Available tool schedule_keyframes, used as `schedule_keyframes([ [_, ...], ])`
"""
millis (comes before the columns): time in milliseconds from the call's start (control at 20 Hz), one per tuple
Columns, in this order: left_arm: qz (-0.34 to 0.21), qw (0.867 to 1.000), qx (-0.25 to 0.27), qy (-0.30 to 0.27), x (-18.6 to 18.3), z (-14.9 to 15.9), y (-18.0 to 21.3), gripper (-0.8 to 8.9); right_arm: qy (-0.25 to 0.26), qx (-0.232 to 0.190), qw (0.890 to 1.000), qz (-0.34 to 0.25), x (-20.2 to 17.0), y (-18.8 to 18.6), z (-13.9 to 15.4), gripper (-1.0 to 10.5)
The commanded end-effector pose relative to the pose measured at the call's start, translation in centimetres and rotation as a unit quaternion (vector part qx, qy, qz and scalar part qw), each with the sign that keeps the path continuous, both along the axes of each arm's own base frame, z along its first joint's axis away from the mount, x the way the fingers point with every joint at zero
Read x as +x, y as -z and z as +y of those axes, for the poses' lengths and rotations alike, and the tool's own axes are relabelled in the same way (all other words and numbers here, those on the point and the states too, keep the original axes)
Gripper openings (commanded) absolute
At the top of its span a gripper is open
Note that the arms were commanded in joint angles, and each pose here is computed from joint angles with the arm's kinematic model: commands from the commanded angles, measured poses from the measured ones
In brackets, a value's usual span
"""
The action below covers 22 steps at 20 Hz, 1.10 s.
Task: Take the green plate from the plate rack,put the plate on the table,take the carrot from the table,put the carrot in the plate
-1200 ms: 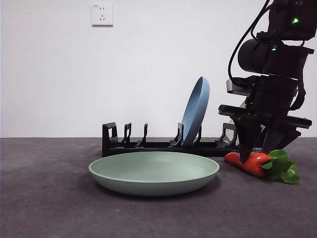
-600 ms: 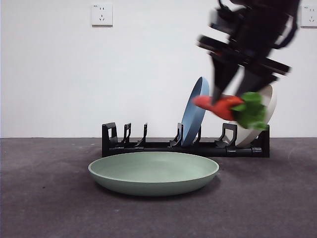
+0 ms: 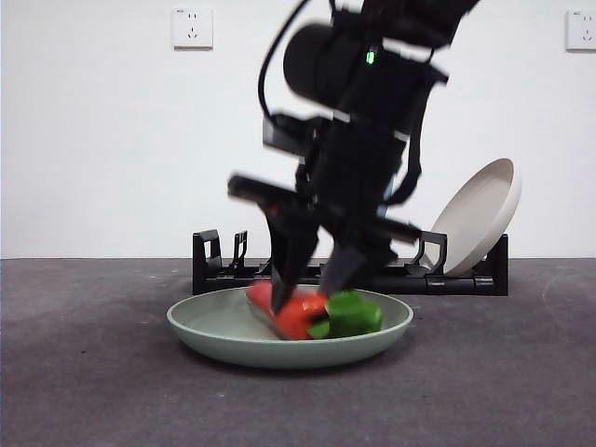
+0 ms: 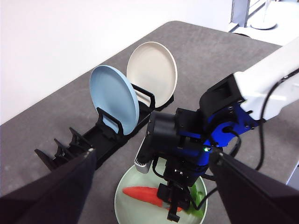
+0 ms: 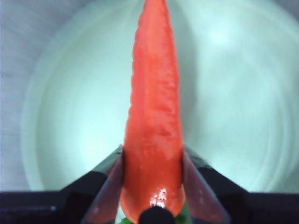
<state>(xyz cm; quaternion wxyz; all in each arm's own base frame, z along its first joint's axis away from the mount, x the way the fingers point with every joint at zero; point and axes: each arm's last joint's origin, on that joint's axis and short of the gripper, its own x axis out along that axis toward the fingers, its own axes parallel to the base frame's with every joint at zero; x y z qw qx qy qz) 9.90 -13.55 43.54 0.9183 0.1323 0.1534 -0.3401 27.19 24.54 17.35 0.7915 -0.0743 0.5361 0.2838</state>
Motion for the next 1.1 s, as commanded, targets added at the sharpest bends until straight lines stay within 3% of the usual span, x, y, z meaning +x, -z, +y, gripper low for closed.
schedule_keyframes([
  [50, 0.005, 1.0, -0.001, -0.003, 0.0, 0.1, 0.1, 4.07, 0.006, -0.006, 1.0, 0.007, 0.0, 0.8, 0.0, -0.1],
  [200, 0.005, 1.0, 0.001, -0.003, 0.0, 0.1, 0.1, 4.07, 0.004, -0.006, 1.0, 0.012, 0.0, 0.9, 0.1, 0.1],
  [400, 0.005, 1.0, 0.001, -0.003, 0.0, 0.1, 0.1, 4.07, 0.006, -0.007, 1.0, 0.015, -0.1, 0.9, 0.0, 4.9],
  [450, 0.005, 1.0, 0.001, -0.004, 0.0, 0.1, 0.1, 4.07, 0.006, -0.005, 1.0, 0.013, -0.1, 0.8, 0.0, 5.4],
  [600, 0.005, 1.0, 0.001, -0.004, 0.0, 0.1, 0.1, 4.07, 0.006, 0.005, 1.0, 0.0, -0.2, -0.4, -0.1, 5.4],
  [800, 0.005, 1.0, 0.001, -0.004, 0.0, 0.1, 0.1, 4.07, 0.005, 0.045, 0.998, -0.047, -1.4, -5.1, -1.1, 5.4],
  [950, 0.014, 1.0, 0.017, -0.003, -0.1, 0.2, 0.4, 4.07, -0.002, 0.058, 0.996, -0.065, -3.9, -9.6, -3.4, 5.4],
  [1100, 0.033, 0.998, 0.046, -0.003, -0.3, 0.4, 1.0, 4.07, -0.016, 0.04, 0.997, -0.058, -7.8, -13.4, -6.9, 5.4],
])
